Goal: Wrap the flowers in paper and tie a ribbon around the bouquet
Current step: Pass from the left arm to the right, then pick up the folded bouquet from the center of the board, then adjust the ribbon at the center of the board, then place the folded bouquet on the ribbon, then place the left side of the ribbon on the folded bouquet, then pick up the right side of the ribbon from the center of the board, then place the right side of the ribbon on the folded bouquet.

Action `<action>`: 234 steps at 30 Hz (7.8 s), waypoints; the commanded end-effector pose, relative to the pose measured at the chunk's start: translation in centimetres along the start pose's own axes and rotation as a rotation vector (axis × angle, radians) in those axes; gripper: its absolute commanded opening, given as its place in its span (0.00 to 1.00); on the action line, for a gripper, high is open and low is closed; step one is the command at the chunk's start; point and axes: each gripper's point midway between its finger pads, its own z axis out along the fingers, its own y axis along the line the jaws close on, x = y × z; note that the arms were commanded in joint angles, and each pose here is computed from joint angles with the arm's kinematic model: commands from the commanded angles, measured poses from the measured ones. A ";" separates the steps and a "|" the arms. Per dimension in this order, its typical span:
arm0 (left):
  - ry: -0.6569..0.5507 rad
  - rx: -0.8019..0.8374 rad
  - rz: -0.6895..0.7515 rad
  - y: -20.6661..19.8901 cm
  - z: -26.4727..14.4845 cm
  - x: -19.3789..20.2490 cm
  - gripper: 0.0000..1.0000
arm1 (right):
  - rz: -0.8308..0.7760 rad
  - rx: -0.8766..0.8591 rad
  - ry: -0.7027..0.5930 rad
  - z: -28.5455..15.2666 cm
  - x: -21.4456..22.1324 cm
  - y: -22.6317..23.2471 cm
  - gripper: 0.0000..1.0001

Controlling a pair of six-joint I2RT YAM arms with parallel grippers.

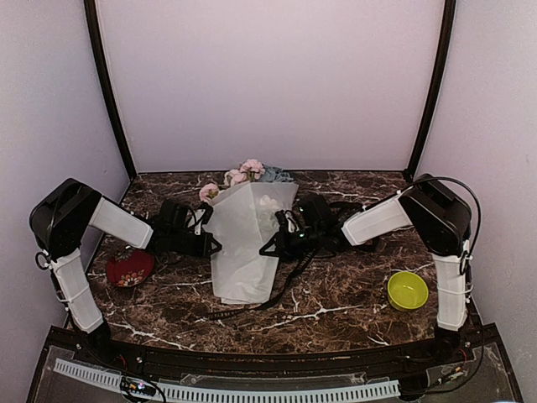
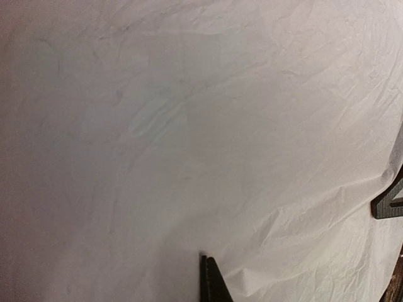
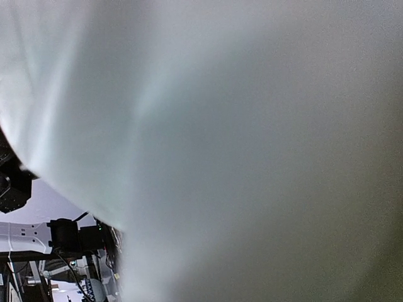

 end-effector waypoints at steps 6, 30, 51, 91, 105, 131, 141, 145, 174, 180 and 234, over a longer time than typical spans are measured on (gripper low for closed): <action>0.114 -0.108 -0.016 2.3 -0.2 2.5 0.14 | 0.016 -0.041 -0.003 -0.1 -0.2 0.6 0.00; 0.126 0.294 0.899 -20.2 -9.1 12.3 0.46 | -0.039 0.011 -0.014 -0.4 -0.5 0.7 0.00; 0.332 0.070 1.006 -16.1 -4.2 14.4 0.06 | -0.077 0.037 -0.021 -0.9 -0.8 1.3 0.00; 0.381 -0.199 -0.081 -4.6 -9.2 8.6 0.00 | -0.068 0.034 0.018 -4.8 -4.3 1.2 0.00; -0.117 -0.325 -0.501 7.0 -13.0 -3.7 0.00 | -0.037 0.038 0.039 -3.9 -3.3 -0.9 0.00; -0.556 -0.275 0.037 0.1 -27.1 -21.8 0.00 | -0.022 0.107 0.050 -3.1 -2.4 -4.0 0.00; -0.231 0.261 0.263 -15.2 -9.7 -16.0 0.00 | 0.015 0.124 0.060 -2.6 -1.6 -5.3 0.00; -0.018 0.293 0.203 -15.9 -1.6 -11.6 0.00 | 0.026 0.140 0.064 -2.4 -1.4 -6.0 0.00; 0.361 0.101 0.104 -8.5 6.3 -1.0 0.00 | -0.178 0.787 -0.208 -17.7 -10.6 -7.4 0.33; 0.365 0.114 0.112 -8.6 6.4 -0.7 0.00 | -0.194 0.841 -0.170 -15.1 -14.0 -8.9 0.42; 0.350 0.073 0.148 -8.6 5.5 -2.1 0.00 | -0.944 -0.434 -0.190 -10.4 -5.0 27.6 0.00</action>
